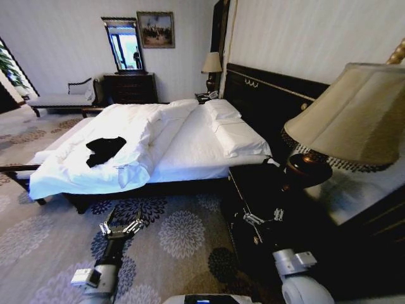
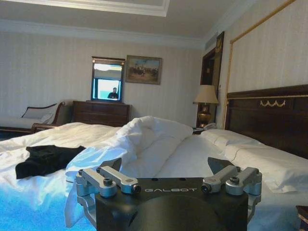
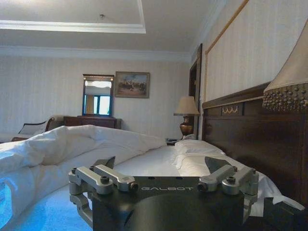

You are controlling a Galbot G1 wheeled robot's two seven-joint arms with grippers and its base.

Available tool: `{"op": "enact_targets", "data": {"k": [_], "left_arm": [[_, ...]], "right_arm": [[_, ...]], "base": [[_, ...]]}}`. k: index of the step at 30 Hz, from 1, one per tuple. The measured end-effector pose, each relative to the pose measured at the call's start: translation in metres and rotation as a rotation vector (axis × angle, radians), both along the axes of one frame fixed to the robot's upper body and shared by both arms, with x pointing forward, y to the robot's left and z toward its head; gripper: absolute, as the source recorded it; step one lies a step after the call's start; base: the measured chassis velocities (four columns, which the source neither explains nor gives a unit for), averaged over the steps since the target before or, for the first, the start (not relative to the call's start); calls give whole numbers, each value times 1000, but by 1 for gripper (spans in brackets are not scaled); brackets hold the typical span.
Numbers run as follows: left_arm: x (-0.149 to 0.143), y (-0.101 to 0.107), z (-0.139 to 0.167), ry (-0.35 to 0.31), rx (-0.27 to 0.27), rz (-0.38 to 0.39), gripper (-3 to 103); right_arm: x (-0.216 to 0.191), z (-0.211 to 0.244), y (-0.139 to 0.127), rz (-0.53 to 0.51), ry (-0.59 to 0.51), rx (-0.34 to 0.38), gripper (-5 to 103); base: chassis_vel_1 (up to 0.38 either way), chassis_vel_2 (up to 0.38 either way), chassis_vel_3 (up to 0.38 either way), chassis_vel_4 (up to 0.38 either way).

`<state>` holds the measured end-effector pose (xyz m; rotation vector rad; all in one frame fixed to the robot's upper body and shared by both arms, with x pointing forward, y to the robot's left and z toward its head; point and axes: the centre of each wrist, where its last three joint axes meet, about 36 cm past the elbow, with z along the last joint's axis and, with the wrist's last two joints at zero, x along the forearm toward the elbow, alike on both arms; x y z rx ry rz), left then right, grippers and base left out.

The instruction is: Fold the clothes on the bed.

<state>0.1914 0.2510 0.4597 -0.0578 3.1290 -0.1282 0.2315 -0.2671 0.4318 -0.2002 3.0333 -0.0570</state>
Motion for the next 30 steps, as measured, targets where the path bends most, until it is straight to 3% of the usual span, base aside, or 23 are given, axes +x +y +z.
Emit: {"op": "enact_targets", "data": {"k": [30], "left_arm": [[3,4,-3,1,-19,-5,100]], "right_arm": [[2,-1,0,-3,-6,6,100]], "base": [[-82,83,82,-78]]}}
